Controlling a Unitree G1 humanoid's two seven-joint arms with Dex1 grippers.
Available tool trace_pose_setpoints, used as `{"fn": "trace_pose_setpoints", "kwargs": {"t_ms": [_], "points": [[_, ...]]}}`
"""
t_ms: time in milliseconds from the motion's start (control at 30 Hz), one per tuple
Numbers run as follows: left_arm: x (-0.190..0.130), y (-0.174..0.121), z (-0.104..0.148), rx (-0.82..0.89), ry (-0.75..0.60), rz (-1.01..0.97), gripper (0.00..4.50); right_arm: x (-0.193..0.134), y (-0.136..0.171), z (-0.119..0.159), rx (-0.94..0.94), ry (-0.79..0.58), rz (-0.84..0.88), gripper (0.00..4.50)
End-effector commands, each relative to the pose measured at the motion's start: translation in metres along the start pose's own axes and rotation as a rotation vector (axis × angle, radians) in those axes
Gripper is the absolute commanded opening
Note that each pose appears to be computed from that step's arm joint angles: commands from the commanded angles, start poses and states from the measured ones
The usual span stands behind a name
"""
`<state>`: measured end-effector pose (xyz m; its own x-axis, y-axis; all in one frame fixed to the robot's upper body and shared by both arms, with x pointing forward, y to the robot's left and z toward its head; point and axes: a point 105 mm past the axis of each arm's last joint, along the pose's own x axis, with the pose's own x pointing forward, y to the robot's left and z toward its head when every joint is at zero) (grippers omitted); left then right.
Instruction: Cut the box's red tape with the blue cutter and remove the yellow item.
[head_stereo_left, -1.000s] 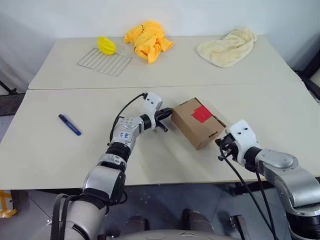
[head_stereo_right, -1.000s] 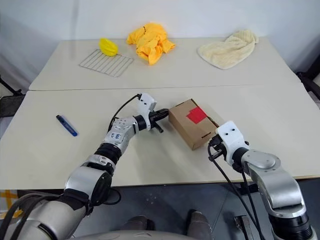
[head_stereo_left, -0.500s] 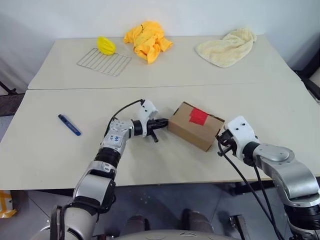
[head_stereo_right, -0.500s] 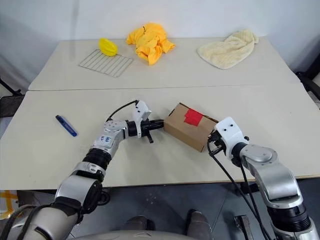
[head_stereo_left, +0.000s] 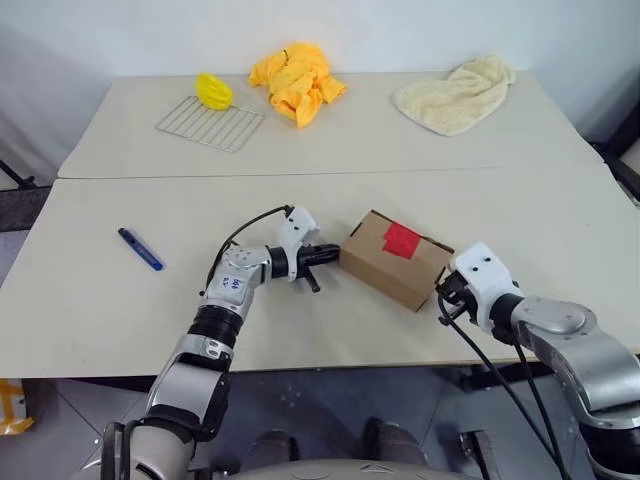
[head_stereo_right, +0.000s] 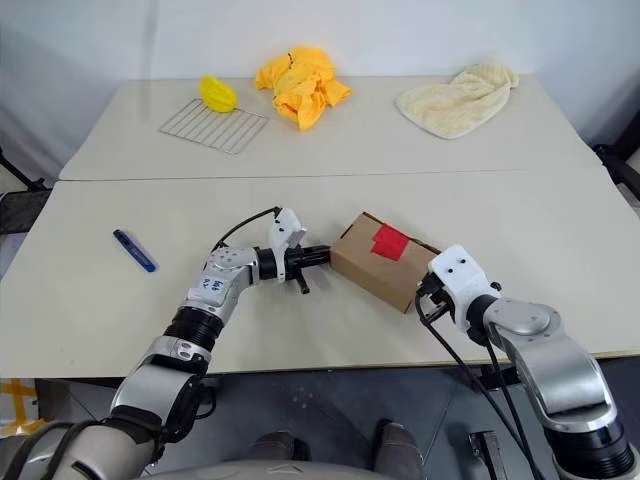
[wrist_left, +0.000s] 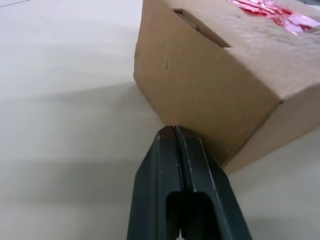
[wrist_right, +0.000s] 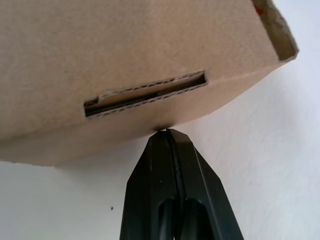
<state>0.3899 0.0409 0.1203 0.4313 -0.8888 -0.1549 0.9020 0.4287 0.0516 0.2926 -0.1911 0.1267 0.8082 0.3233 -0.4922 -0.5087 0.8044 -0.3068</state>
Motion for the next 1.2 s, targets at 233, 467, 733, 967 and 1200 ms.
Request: {"fn": "trace_pose_setpoints", "kwargs": {"t_ms": [233,467,733,967,1200], "points": [[-0.018,0.020,-0.009,0.005,0.019,0.094,0.02,-0.044,-0.048,-0.017,-0.027,-0.019,-0.163,0.00],[-0.052,0.031,-0.006,0.037,0.025,0.191,0.19,-0.064,-0.080,-0.006,0.018,-0.155,-0.159,0.00],[-0.094,0.041,0.013,0.034,0.001,0.372,2.42,-0.066,-0.066,0.025,0.081,-0.329,0.127,0.35],[-0.145,0.023,0.040,0.014,-0.044,0.568,4.42,-0.059,-0.076,0.042,-0.011,-0.388,0.223,2.43],[-0.182,0.027,0.050,-0.008,-0.092,0.881,4.50,-0.048,-0.069,0.061,-0.064,-0.447,0.336,4.49]]}}
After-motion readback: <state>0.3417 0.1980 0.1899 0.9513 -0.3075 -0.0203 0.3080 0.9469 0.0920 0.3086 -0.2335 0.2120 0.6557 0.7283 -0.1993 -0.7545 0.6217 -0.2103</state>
